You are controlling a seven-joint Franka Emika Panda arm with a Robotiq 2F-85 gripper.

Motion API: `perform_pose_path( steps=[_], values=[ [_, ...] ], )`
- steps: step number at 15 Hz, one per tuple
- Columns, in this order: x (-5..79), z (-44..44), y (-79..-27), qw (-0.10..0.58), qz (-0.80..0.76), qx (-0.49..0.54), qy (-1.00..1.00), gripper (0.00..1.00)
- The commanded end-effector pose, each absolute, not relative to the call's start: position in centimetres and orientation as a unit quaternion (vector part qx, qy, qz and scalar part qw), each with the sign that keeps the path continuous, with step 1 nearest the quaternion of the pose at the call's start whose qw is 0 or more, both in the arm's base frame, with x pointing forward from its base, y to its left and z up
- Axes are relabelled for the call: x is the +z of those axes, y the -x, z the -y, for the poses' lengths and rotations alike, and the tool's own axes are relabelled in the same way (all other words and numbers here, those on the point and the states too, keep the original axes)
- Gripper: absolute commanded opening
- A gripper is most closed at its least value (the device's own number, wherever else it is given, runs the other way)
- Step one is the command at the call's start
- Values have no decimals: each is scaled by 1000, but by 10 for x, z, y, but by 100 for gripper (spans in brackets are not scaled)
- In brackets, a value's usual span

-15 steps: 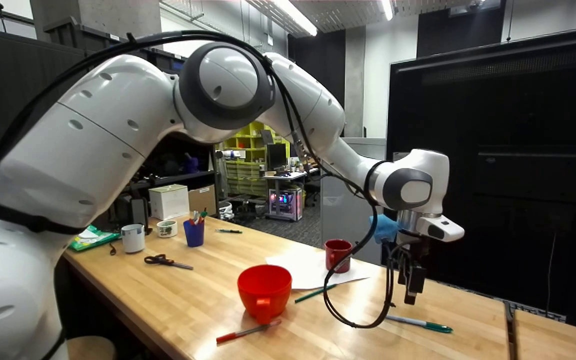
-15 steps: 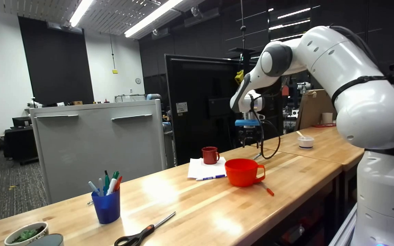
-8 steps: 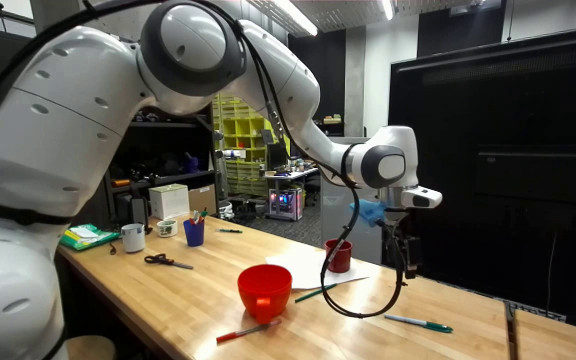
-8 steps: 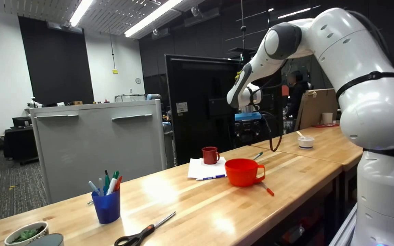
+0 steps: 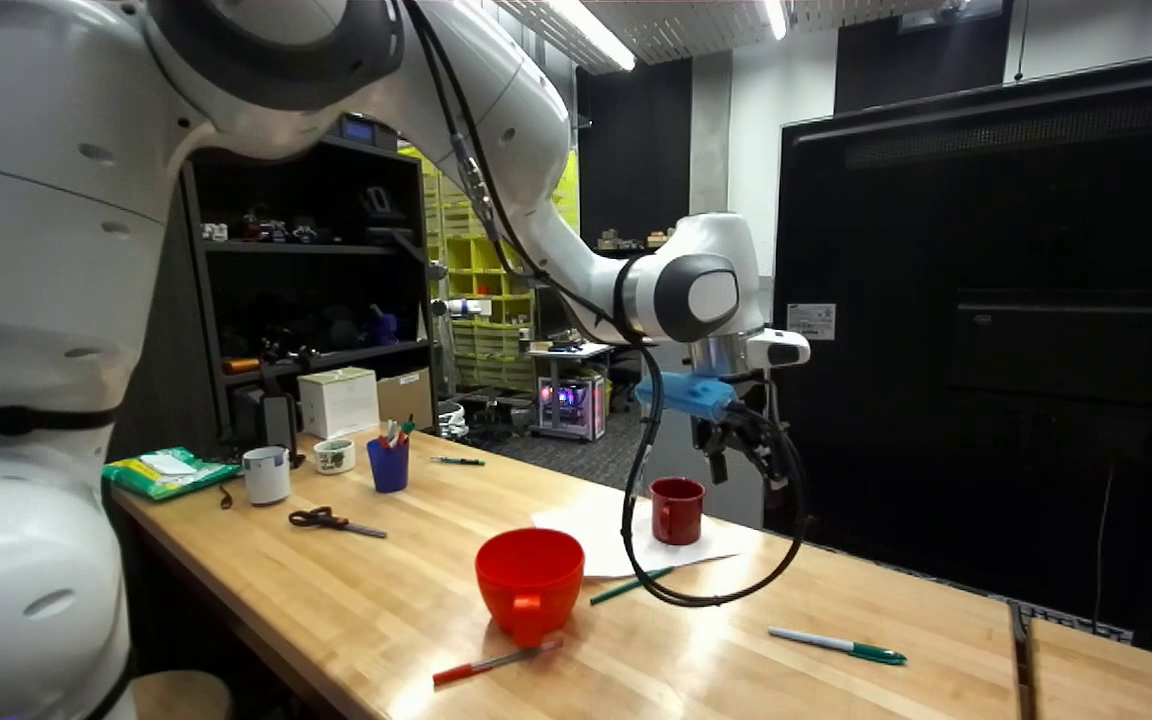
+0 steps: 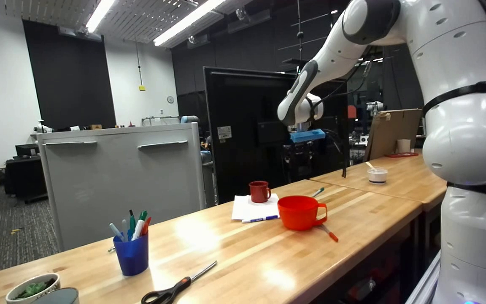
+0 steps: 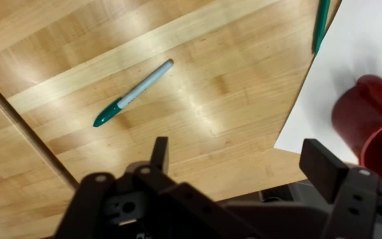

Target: Move the green pen on the table to the right.

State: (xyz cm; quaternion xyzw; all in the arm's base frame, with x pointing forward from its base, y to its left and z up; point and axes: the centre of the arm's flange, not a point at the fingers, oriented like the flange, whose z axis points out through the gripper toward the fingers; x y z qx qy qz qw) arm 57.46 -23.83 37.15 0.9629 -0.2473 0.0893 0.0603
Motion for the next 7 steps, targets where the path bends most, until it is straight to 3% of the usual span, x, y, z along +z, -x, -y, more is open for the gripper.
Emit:
perform_pose_path(
  steps=[1, 4, 5, 7],
  values=[
    [402, 203, -537, 41, 150, 93, -983, 100],
    [419, 184, -523, 18, 71, 89, -993, 100],
    [402, 196, -549, 37, 114, 92, -989, 100],
    [412, 188, -540, 27, 87, 92, -992, 100]
  ],
)
